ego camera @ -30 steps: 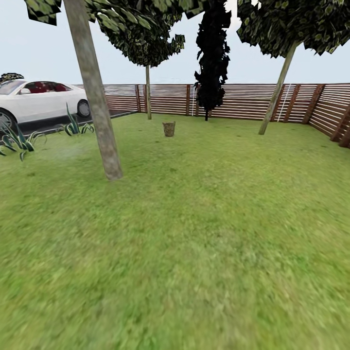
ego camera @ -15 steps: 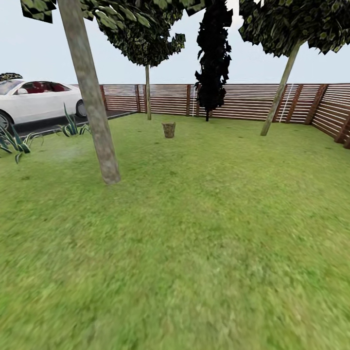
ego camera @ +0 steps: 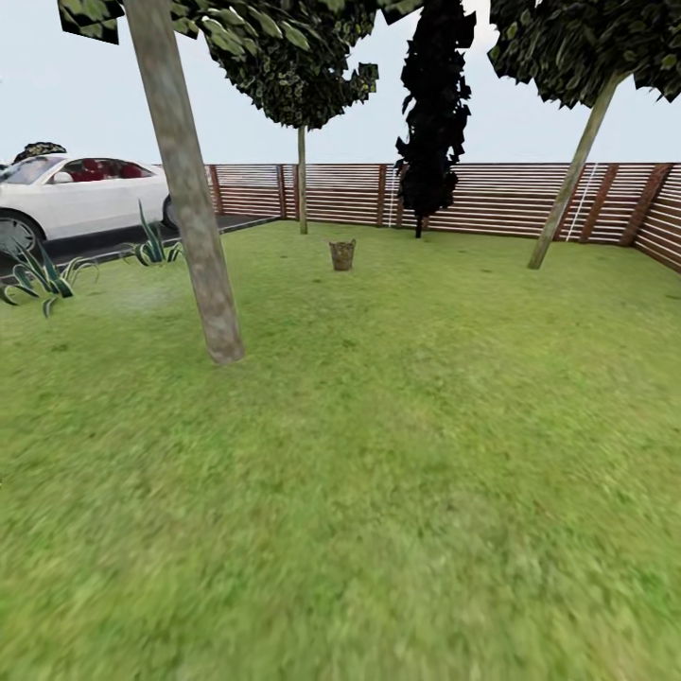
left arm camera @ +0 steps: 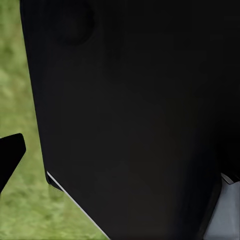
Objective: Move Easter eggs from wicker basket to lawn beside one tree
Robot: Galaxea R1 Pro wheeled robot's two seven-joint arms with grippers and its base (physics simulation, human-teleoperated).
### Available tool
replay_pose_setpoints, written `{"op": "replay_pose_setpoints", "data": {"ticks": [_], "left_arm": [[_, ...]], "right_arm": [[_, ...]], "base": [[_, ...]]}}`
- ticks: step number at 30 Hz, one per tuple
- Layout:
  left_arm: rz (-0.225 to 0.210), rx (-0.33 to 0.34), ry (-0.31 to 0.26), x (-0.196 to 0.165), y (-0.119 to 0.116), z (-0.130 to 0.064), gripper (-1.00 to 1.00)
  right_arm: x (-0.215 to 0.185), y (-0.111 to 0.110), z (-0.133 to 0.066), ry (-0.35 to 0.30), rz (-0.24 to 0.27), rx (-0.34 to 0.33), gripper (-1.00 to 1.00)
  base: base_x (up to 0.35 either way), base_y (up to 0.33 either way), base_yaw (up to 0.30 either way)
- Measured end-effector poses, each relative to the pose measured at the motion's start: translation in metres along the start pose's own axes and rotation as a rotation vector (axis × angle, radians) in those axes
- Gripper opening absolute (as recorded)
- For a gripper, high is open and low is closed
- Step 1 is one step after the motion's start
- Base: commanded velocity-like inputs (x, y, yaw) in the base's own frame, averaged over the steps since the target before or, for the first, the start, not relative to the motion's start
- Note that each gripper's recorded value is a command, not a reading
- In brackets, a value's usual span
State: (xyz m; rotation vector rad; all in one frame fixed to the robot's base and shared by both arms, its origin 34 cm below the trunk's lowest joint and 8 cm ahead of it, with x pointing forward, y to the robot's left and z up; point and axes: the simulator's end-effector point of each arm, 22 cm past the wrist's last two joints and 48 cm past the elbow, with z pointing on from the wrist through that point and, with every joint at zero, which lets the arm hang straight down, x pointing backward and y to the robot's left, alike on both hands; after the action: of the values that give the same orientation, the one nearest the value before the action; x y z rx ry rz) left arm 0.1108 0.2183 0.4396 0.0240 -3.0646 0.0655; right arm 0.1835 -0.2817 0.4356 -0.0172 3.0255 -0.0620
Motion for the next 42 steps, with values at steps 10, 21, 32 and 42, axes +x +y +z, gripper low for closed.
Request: {"op": "replay_pose_setpoints", "data": {"ticks": [10,21,32,42], "left_arm": [[0.000,0.000,0.000,0.0000,0.0000,0.0000,1.00],[0.002,0.000,0.000,0.0000,-0.0001,0.0000,1.00],[0.003,0.000,0.000,0.0000,-0.0001,0.0000,1.00],[0.002,0.000,0.000,0.0000,-0.0001,0.0000,1.00]], "right_arm": [[0.0002,-0.0005,0.0000,0.000,0.000,0.001,1.00],[0.0000,-0.0012,0.0000,0.000,0.001,0.002,1.00],[-0.0002,-0.0013,0.0000,-0.001,0.002,0.002,1.00],[0.0001,-0.0013,0.0000,0.000,0.002,0.002,1.00]], "base": [[0.335,0.000,0.040],[0.335,0.000,0.000],[0.335,0.000,0.000],[0.335,0.000,0.000]]}}
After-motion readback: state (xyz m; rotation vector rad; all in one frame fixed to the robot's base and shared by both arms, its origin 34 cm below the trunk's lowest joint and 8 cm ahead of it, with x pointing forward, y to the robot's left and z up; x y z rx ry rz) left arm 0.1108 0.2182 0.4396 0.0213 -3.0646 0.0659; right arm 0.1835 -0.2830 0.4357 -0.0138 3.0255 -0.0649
